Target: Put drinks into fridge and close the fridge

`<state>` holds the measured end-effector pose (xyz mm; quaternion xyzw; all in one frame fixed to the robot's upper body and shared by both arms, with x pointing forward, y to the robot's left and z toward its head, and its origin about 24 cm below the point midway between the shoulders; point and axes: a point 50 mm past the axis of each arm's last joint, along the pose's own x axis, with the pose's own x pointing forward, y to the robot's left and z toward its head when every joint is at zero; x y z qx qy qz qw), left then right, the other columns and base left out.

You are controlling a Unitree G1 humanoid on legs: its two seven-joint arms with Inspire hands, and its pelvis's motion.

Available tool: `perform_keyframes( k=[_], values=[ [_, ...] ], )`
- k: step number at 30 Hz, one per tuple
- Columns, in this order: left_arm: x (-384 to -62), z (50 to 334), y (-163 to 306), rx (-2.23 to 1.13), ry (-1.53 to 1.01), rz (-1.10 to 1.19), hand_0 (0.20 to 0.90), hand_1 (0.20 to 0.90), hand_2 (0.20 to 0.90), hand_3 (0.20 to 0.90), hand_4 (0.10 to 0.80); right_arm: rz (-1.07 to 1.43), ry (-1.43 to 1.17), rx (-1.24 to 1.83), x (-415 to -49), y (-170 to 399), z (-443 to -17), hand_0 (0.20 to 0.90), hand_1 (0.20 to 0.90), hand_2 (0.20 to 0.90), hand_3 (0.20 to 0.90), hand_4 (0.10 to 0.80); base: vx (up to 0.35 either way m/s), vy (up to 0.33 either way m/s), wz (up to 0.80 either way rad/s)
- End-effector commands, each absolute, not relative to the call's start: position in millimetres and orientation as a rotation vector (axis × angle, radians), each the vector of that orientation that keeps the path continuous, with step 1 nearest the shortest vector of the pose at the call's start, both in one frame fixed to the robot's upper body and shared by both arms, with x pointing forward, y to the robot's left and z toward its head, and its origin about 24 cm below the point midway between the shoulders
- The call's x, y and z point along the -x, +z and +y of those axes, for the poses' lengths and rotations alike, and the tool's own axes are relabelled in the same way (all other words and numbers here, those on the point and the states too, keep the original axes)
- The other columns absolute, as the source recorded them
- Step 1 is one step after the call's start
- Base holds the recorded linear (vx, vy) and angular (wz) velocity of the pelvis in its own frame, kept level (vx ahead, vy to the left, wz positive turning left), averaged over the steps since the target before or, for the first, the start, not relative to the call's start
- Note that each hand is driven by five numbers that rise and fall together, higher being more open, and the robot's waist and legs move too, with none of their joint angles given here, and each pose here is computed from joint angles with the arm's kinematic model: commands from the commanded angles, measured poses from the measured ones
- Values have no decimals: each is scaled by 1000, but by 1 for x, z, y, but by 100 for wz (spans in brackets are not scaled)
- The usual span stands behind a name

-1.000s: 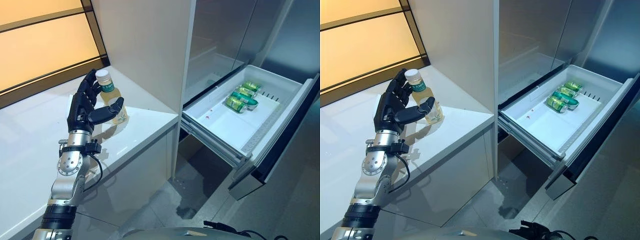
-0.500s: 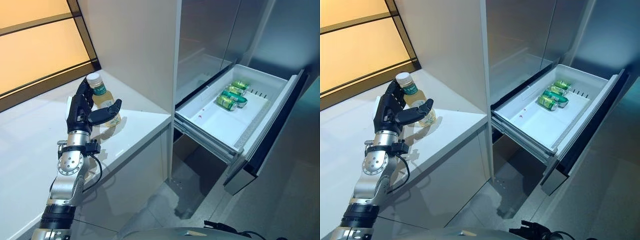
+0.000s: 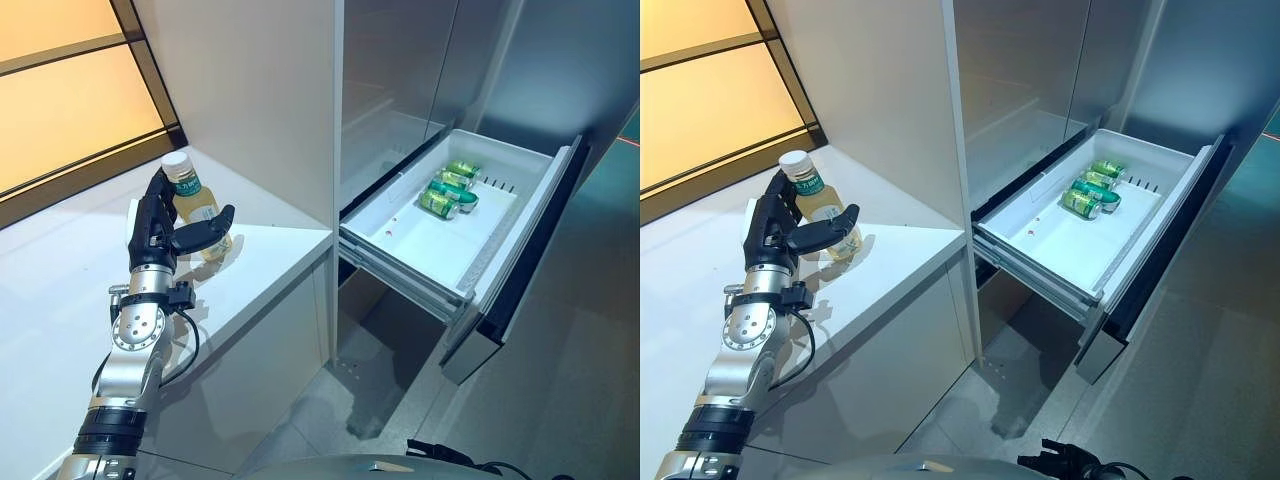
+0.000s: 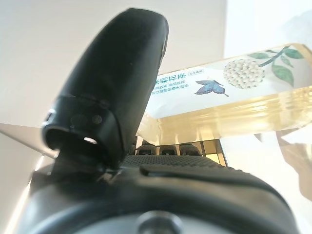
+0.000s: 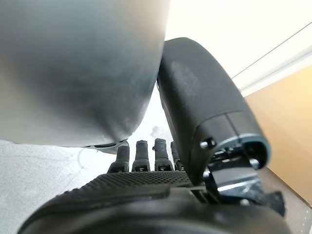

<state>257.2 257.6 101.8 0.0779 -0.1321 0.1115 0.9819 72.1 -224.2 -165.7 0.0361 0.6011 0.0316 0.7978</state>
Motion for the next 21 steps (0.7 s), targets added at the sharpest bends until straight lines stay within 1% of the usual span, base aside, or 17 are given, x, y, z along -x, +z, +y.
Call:
perform_keyframes(
  k=[1,21],
  values=[
    [-272,249,161,-209,191,-549,900,900,900,900,800,1335,109,-72,-62,-169,-219,900,900,900,900,800,17,15,-4],
    [-271,250,161,-198,212,-559,900,900,900,900,800,1334,106,-80,-61,-169,-217,900,900,900,900,800,27,15,-2]
  ],
)
